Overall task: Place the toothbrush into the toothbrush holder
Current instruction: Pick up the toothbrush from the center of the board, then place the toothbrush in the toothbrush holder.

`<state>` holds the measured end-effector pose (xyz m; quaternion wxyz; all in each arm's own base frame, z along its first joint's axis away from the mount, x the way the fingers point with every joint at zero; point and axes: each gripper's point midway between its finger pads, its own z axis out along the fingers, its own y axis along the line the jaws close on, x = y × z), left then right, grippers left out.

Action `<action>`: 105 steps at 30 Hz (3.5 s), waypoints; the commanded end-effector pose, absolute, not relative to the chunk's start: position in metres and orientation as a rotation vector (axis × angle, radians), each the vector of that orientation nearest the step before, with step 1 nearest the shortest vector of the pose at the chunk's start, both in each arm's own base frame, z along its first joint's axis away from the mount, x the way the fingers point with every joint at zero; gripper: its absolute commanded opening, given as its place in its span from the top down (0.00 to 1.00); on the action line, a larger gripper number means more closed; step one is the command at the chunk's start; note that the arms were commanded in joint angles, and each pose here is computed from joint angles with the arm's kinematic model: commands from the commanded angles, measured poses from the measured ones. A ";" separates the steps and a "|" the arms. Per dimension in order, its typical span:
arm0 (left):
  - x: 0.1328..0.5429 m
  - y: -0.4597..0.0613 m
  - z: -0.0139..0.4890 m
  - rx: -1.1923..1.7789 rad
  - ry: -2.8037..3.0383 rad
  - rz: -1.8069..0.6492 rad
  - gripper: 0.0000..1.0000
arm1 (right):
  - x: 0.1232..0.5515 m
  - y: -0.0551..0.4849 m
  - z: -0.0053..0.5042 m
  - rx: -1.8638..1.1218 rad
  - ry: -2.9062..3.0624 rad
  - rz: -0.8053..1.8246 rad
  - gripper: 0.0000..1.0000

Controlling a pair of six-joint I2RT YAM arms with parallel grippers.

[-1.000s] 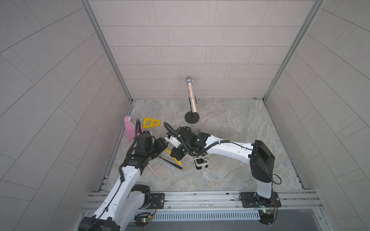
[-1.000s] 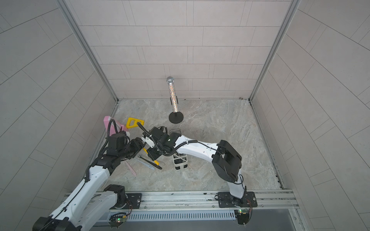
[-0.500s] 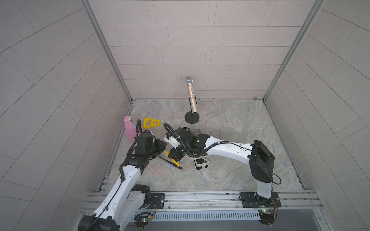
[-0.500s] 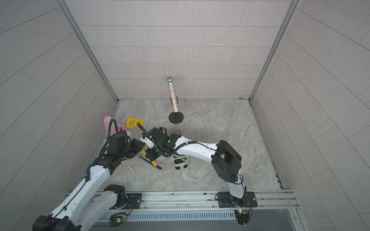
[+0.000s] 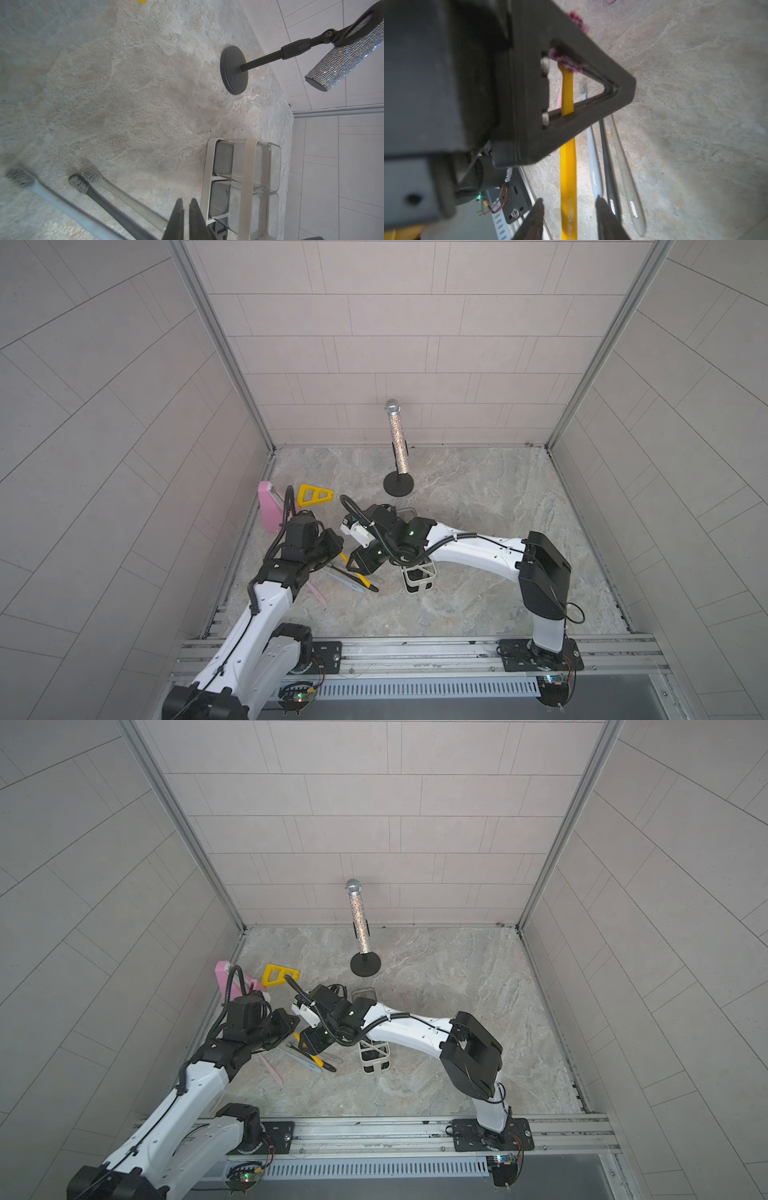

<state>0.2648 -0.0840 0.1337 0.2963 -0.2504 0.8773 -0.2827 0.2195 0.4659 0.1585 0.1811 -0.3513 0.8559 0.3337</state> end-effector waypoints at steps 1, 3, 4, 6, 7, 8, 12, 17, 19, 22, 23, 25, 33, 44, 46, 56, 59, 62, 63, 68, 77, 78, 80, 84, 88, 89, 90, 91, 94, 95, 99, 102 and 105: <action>0.267 -0.079 0.155 -0.589 2.322 -0.663 1.00 | 0.224 0.440 0.202 -0.936 2.342 0.898 0.48; 0.268 -0.079 0.164 -0.550 2.319 -0.623 1.00 | 0.226 0.419 0.218 -0.885 2.314 0.871 0.45; 0.268 -0.081 0.171 -0.536 2.312 -0.612 1.00 | 0.226 0.407 0.224 -0.860 2.301 0.846 0.44; 0.272 -0.086 0.181 -0.457 2.306 -0.570 1.00 | 0.226 0.381 0.235 -0.818 2.277 0.791 0.43; 0.274 -0.090 0.188 -0.424 2.297 -0.555 1.00 | 0.226 0.366 0.239 -0.793 2.276 0.762 0.42; 0.276 -0.096 0.194 -0.384 2.291 -0.537 1.00 | 0.227 0.350 0.244 -0.766 2.270 0.743 0.42; 0.287 -0.125 0.226 -0.211 2.238 -0.454 1.00 | 0.233 0.285 0.255 -0.609 2.254 0.680 0.40; 0.294 -0.185 0.260 0.018 2.136 -0.379 1.00 | 0.243 0.220 0.250 -0.387 2.268 0.690 0.39; 0.295 -0.211 0.270 0.102 2.091 -0.346 1.00 | 0.244 0.205 0.241 -0.338 2.282 0.688 0.39; 0.295 -0.248 0.277 0.199 2.030 -0.311 1.00 | 0.245 0.191 0.228 -0.309 2.303 0.679 0.39; 0.296 -0.257 0.279 0.211 2.013 -0.317 1.00 | 0.244 0.188 0.225 -0.303 2.309 0.676 0.39; 0.299 -0.270 0.279 0.216 1.982 -0.330 1.00 | 0.244 0.182 0.220 -0.291 2.315 0.668 0.39; 0.309 -0.280 0.295 0.111 1.801 -0.399 1.00 | 0.239 0.168 0.204 -0.269 2.329 0.662 0.39; 0.308 -0.292 0.274 0.071 1.729 -0.425 1.00 | 0.239 0.161 0.188 -0.243 2.356 0.656 0.39; 0.309 -0.294 0.267 0.074 1.727 -0.415 1.00 | 0.238 0.161 0.185 -0.231 2.360 0.666 0.39; 0.310 -0.299 0.239 0.117 1.749 -0.332 1.00 | 0.234 0.157 0.174 -0.221 2.370 0.653 0.38; 0.309 -0.298 0.235 0.119 1.750 -0.326 1.00 | 0.233 0.157 0.172 -0.221 2.373 0.649 0.39; 0.307 -0.301 0.232 0.138 1.751 -0.316 1.00 | 0.233 0.156 0.170 -0.218 2.375 0.642 0.39; 0.306 -0.303 0.231 0.147 1.751 -0.310 1.00 | 0.234 0.155 0.170 -0.217 2.373 0.643 0.39; 0.301 -0.308 0.224 0.175 1.748 -0.293 1.00 | 0.233 0.154 0.169 -0.212 2.370 0.642 0.39; 0.300 -0.305 0.237 0.162 1.717 -0.281 1.00 | 0.233 0.153 0.169 -0.208 2.365 0.637 0.39; 0.300 -0.304 0.242 0.162 1.709 -0.282 1.00 | 0.233 0.153 0.170 -0.208 2.363 0.637 0.39; 0.297 -0.304 0.255 0.173 1.695 -0.279 1.00 | 0.233 0.153 0.170 -0.204 2.361 0.635 0.39; 0.286 -0.305 0.274 0.192 1.669 -0.300 1.00 | 0.233 0.152 0.170 -0.204 2.359 0.633 0.39; 0.268 -0.306 0.288 0.211 1.642 -0.307 1.00 | 0.233 0.152 0.169 -0.203 2.360 0.632 0.39; 0.265 -0.306 0.290 0.212 1.637 -0.309 1.00 | 0.233 0.152 0.169 -0.204 2.360 0.633 0.39; 0.262 -0.308 0.291 0.220 1.634 -0.310 1.00 | 0.232 0.152 0.168 -0.204 2.361 0.633 0.39; 0.260 -0.308 0.292 0.223 1.632 -0.308 1.00 | 0.233 0.152 0.168 -0.204 2.361 0.631 0.39; 0.258 -0.311 0.288 0.235 1.635 -0.298 1.00 | 0.232 0.151 0.167 -0.202 2.362 0.630 0.39; 0.258 -0.311 0.286 0.239 1.638 -0.292 1.00 | 0.232 0.152 0.168 -0.204 2.361 0.632 0.39; 0.260 -0.314 0.279 0.251 1.641 -0.269 1.00 | 0.232 0.151 0.168 -0.202 2.357 0.629 0.39; 0.261 -0.314 0.274 0.247 1.637 -0.241 1.00 | 0.232 0.150 0.167 -0.201 2.358 0.627 0.39; 0.263 -0.313 0.270 0.234 1.629 -0.232 1.00 | 0.232 0.150 0.167 -0.201 2.358 0.625 0.38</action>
